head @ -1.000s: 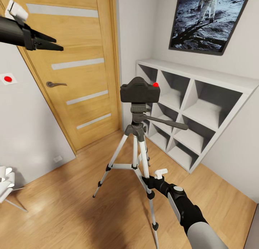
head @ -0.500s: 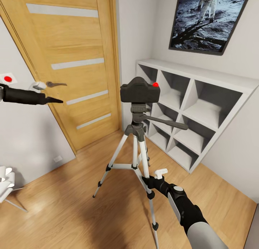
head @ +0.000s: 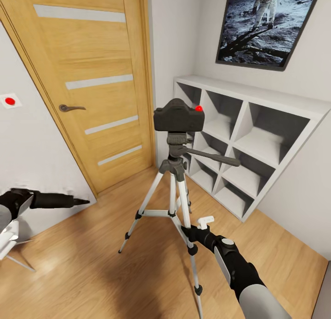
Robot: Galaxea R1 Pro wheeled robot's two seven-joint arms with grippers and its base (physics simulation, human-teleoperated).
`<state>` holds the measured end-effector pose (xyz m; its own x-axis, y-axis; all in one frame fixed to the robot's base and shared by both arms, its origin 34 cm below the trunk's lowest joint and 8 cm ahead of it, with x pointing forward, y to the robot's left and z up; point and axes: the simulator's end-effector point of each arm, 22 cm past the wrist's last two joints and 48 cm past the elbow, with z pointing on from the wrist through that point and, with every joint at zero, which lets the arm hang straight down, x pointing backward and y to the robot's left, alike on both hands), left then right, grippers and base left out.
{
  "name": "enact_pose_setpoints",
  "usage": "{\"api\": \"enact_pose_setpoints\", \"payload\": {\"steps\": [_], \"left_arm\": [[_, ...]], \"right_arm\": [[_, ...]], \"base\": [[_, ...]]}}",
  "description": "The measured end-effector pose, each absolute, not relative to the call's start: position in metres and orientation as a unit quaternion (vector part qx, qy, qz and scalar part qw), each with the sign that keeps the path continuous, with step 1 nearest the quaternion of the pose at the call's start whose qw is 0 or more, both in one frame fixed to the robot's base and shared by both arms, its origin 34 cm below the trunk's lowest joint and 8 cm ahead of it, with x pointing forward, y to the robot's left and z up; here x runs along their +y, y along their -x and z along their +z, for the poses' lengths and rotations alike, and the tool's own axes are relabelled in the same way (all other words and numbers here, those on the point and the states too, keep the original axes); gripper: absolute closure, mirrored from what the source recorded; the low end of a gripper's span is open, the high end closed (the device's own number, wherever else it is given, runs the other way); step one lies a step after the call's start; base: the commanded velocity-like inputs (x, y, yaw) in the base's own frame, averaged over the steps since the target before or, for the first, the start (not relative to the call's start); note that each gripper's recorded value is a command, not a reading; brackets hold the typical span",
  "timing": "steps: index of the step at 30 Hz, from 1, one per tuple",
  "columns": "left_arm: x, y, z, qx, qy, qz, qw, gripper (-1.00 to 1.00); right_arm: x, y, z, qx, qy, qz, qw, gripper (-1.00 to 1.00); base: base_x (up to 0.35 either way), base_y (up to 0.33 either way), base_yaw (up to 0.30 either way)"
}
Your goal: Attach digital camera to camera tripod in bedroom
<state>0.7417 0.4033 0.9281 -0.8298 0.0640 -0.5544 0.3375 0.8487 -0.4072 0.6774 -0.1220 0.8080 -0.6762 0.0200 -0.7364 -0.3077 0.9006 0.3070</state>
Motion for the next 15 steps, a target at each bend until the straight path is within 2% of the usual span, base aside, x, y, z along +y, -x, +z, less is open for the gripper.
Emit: {"api": "enact_pose_setpoints", "payload": {"steps": [9, 15], "left_arm": [[0.358, -0.64, 0.823, 0.927, -0.092, -0.298, 0.207, -1.0], [0.309, -0.56, 0.761, 0.921, -0.037, -0.342, 0.18, -1.0]], "right_arm": [[-0.123, -0.677, 0.808, 0.892, 0.08, 0.208, 0.394, 1.0], [-0.123, -0.677, 0.808, 0.892, 0.08, 0.208, 0.393, 1.0]], "base": [[0.0, 0.0, 0.0], [0.0, 0.0, 0.0]]}}
